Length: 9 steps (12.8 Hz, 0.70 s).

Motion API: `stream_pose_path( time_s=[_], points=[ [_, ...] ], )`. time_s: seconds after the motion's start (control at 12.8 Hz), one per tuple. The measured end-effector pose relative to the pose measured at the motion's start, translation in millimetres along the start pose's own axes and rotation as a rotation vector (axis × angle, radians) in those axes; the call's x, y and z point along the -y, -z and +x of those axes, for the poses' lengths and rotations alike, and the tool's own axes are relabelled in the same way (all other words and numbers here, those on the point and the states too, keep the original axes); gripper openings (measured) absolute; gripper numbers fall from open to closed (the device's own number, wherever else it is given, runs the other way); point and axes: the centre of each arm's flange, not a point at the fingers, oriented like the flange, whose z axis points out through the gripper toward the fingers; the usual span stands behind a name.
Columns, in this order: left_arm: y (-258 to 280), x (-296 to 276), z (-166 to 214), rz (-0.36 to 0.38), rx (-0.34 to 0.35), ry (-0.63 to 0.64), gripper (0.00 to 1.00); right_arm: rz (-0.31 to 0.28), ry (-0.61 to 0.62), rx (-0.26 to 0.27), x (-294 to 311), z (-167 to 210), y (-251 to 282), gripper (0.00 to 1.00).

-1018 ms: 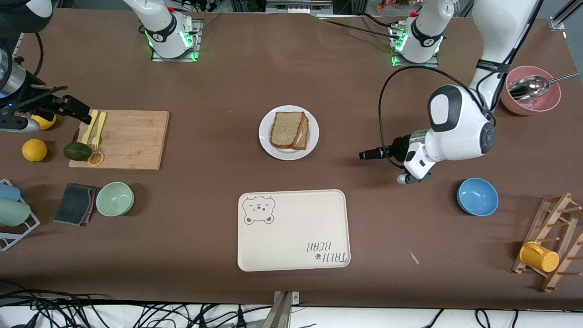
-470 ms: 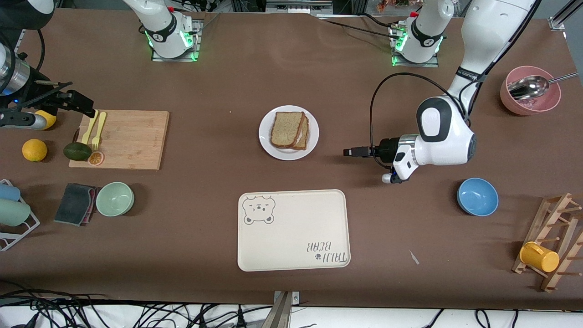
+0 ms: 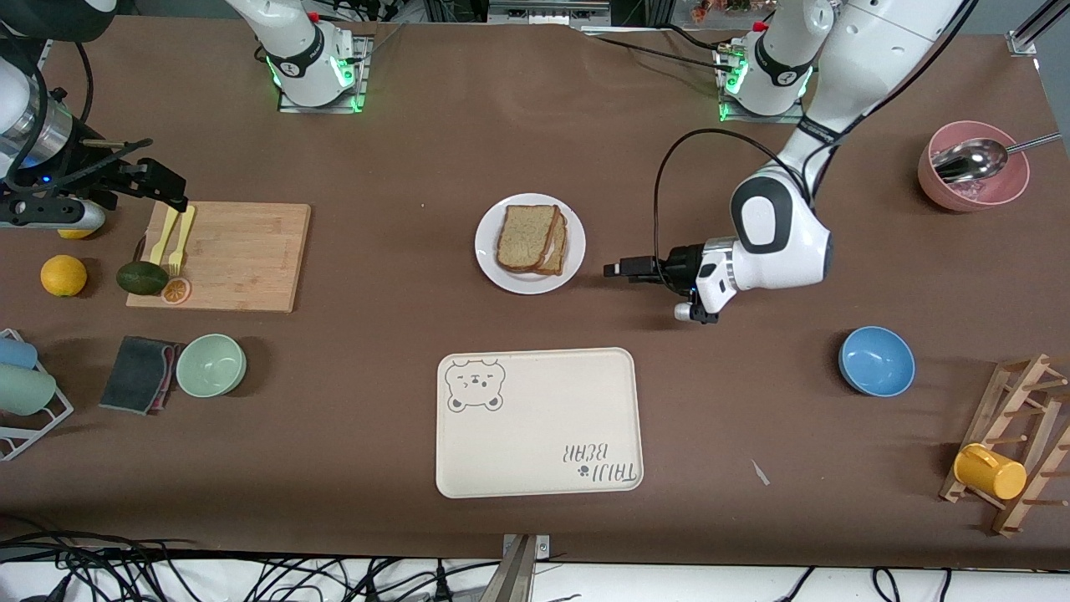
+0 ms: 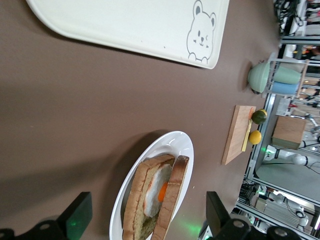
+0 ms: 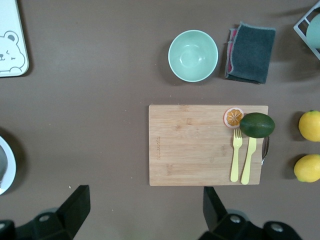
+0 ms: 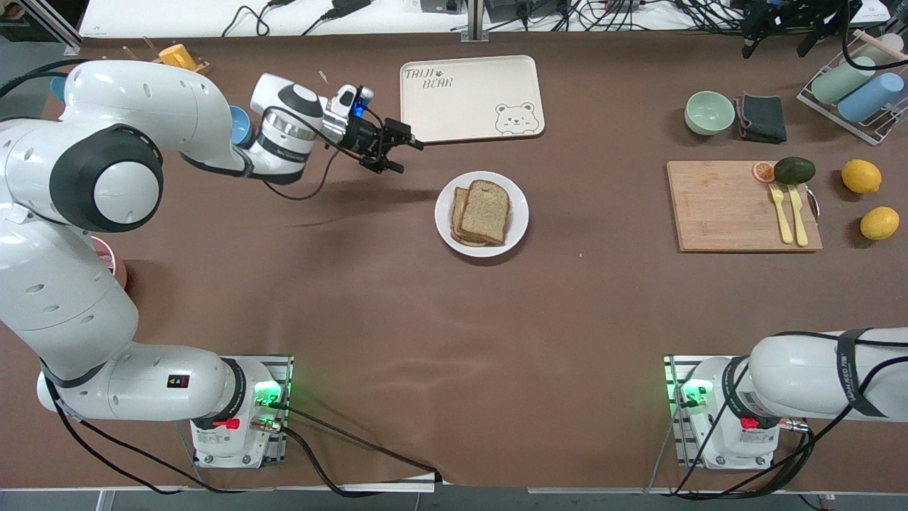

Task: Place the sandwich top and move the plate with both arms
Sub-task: 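Retract the right gripper while the left gripper reaches the white plate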

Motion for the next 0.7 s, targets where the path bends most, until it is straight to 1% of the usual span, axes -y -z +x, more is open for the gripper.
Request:
stream_pose_path(
  time_s=[0.16, 0.23, 0.39, 0.55, 0.7],
  points=[
    [-16.0, 12.3, -17.0, -0.055, -0.035, -0.020, 1.00, 0.000, -0.009, 0.000, -1.0, 0.1, 0.0, 1.00],
    [-21.6, 15.3, -22.8, -0.061, -0.046, -0.026, 1.00, 0.000, -0.010, 0.000, -1.0, 0.1, 0.0, 1.00],
    [-32.4, 19.1, -32.9, -0.045, -0.072, -0.036, 1.00, 0.000, -0.013, -0.001, -1.0, 0.7, -0.6, 1.00],
    [-52.5, 24.1, -51.6, -0.035, -0.108, -0.064, 1.00, 0.001, -0.015, 0.001, -1.0, 1.7, -2.5, 1.00],
    [-71.5, 35.7, -68.3, -0.014, -0.118, -0.081, 1.00, 0.001, -0.015, 0.005, -1.0, 2.4, -4.4, 1.00]
  ],
)
